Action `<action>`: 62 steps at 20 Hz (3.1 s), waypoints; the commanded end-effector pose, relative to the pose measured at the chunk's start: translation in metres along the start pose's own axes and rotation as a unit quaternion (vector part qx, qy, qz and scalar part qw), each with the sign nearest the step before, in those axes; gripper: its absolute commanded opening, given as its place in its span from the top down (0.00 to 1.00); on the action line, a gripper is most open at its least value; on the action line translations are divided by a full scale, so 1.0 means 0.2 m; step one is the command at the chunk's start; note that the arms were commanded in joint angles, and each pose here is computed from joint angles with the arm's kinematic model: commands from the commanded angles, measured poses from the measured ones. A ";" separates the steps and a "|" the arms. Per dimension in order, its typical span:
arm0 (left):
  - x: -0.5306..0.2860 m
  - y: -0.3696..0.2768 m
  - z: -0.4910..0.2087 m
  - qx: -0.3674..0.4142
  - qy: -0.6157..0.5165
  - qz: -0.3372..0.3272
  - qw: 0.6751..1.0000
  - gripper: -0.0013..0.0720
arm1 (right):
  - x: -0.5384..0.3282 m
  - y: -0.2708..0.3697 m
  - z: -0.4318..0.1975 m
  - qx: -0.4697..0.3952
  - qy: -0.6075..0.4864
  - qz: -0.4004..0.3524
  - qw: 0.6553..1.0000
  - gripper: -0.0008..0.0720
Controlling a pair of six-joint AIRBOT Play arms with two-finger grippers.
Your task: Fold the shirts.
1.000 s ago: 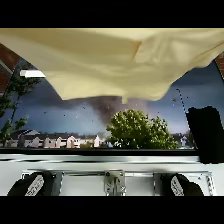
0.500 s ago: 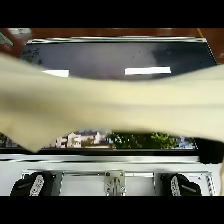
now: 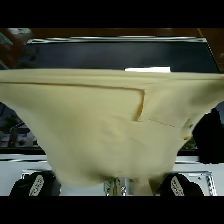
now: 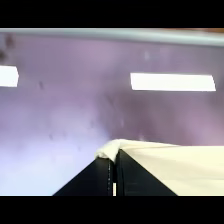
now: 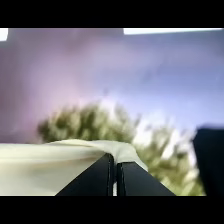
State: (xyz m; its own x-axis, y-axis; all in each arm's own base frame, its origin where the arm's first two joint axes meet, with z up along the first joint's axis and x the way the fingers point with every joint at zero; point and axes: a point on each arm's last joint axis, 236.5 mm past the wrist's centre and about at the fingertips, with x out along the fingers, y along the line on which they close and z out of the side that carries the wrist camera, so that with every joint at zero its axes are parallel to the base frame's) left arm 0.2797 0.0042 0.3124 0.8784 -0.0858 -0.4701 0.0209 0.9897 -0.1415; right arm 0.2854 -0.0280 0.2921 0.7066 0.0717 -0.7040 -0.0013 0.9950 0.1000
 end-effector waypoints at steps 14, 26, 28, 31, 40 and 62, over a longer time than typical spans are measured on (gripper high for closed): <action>1.76 0.22 -0.66 -0.094 0.119 0.000 0.988 0.93 | 2.00 0.25 0.09 -0.014 -0.085 0.039 0.996 0.91; 1.51 0.06 -1.13 -0.091 0.384 -0.094 0.914 0.93 | 1.60 0.15 -0.63 0.046 0.272 0.060 0.959 0.91; 1.32 0.00 -1.28 -0.089 0.475 -0.122 0.867 0.93 | 1.44 0.15 -0.83 0.037 0.374 0.057 0.925 0.91; 1.08 0.10 -1.57 -0.072 0.596 -0.082 0.796 0.93 | 1.37 0.10 -1.04 0.047 0.443 0.028 0.895 0.91; 1.18 0.10 -1.66 -0.129 0.564 -0.077 0.812 0.93 | 1.46 0.04 -1.22 0.105 0.443 -0.025 0.890 0.91; 0.52 0.27 -2.10 -0.320 0.575 -0.093 0.747 0.13 | 0.95 -0.23 -1.50 0.249 0.421 0.038 0.871 0.18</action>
State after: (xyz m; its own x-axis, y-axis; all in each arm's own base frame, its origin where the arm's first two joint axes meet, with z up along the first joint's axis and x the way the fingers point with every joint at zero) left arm 0.1716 0.0087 -0.1015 -0.1506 -0.6094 -0.7784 -0.4491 0.7436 -0.4953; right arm 0.2011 -0.0476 -0.0513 -0.1229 0.3284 -0.9365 0.4052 0.8780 0.2547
